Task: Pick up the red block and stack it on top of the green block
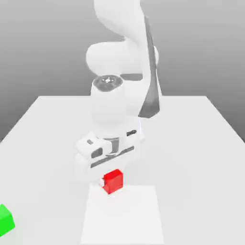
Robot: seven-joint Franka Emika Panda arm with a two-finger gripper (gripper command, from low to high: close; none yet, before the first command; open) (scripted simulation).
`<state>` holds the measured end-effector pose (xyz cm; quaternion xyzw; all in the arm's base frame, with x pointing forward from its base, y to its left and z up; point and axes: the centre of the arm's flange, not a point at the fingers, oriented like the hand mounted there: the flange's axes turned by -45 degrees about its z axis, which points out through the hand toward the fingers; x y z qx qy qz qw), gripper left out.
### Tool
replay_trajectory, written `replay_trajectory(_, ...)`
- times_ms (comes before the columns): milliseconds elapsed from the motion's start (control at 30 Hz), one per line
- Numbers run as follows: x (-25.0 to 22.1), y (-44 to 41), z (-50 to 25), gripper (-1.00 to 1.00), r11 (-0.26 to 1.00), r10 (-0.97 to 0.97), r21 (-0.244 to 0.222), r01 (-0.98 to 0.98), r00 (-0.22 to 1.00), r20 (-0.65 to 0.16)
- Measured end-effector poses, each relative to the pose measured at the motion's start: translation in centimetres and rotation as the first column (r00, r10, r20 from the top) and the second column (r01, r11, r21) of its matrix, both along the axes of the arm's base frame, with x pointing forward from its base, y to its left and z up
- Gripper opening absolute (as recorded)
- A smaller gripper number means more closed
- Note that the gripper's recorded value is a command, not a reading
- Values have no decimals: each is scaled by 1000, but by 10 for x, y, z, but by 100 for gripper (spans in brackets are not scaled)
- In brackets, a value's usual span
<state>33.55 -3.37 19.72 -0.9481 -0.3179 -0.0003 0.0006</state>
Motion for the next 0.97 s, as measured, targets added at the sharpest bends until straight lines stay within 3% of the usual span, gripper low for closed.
replay_trajectory(267,53,-92,26,-100,937,-349,-20,348,937,-4)
replay_trajectory(633,105,-255,47,-100,630,-777,-6,777,630,-1)
replay_trajectory(767,108,-279,10,-100,574,-819,-1,819,574,-1)
replay_trajectory(800,108,-280,-5,100,572,-820,-1,820,572,-1)
replay_trajectory(967,108,-280,-5,100,572,-820,-1,820,572,-1)
